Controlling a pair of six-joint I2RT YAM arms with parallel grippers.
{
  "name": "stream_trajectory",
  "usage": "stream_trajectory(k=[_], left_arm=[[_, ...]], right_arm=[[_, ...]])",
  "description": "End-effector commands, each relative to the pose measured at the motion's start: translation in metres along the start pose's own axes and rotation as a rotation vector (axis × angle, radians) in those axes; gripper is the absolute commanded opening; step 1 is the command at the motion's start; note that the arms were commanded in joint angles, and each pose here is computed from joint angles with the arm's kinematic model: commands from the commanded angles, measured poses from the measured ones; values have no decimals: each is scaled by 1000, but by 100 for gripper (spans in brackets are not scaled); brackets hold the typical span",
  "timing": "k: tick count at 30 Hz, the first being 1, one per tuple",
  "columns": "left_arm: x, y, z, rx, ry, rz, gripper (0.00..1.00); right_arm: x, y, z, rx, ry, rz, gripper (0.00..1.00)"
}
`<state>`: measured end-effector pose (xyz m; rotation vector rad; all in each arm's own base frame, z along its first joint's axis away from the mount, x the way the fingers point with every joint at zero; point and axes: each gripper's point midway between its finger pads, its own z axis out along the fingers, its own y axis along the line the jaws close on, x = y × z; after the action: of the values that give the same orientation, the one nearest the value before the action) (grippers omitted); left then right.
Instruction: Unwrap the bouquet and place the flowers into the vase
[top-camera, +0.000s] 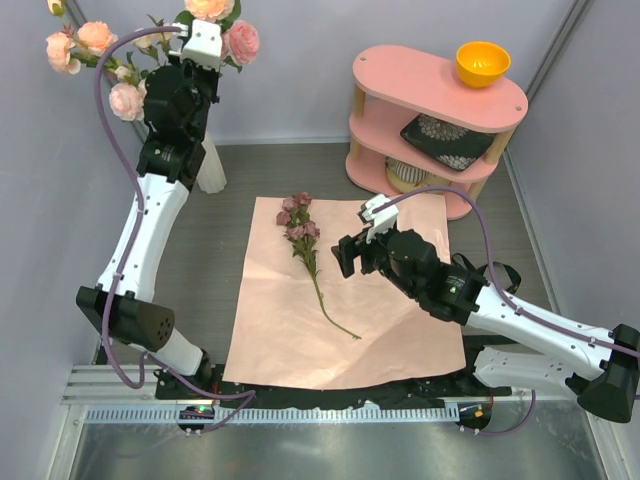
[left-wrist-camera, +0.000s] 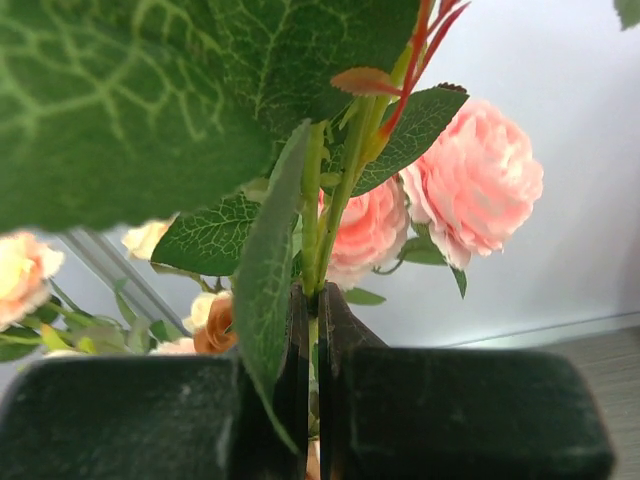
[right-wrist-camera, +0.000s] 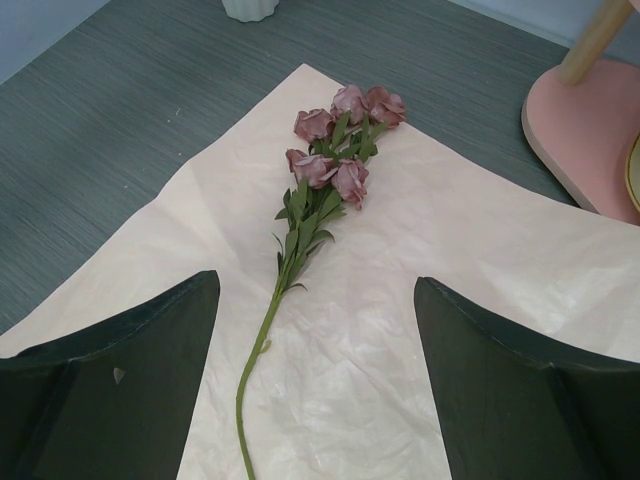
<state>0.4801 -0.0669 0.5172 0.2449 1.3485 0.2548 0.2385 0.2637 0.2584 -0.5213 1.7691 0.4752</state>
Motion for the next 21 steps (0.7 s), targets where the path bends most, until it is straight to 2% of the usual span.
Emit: stream_trajectory(k=[1, 10, 21], left_arm=[[1, 15, 3, -84, -48, -58, 0], [40, 29, 6, -203, -2, -111, 0], [100, 43, 12, -345, 121, -155, 0]], right_arm=[[-9, -1, -1, 7, -36, 25, 84], [-5, 0, 0, 1, -28, 23, 84], [2, 9, 7, -29, 1, 36, 84]])
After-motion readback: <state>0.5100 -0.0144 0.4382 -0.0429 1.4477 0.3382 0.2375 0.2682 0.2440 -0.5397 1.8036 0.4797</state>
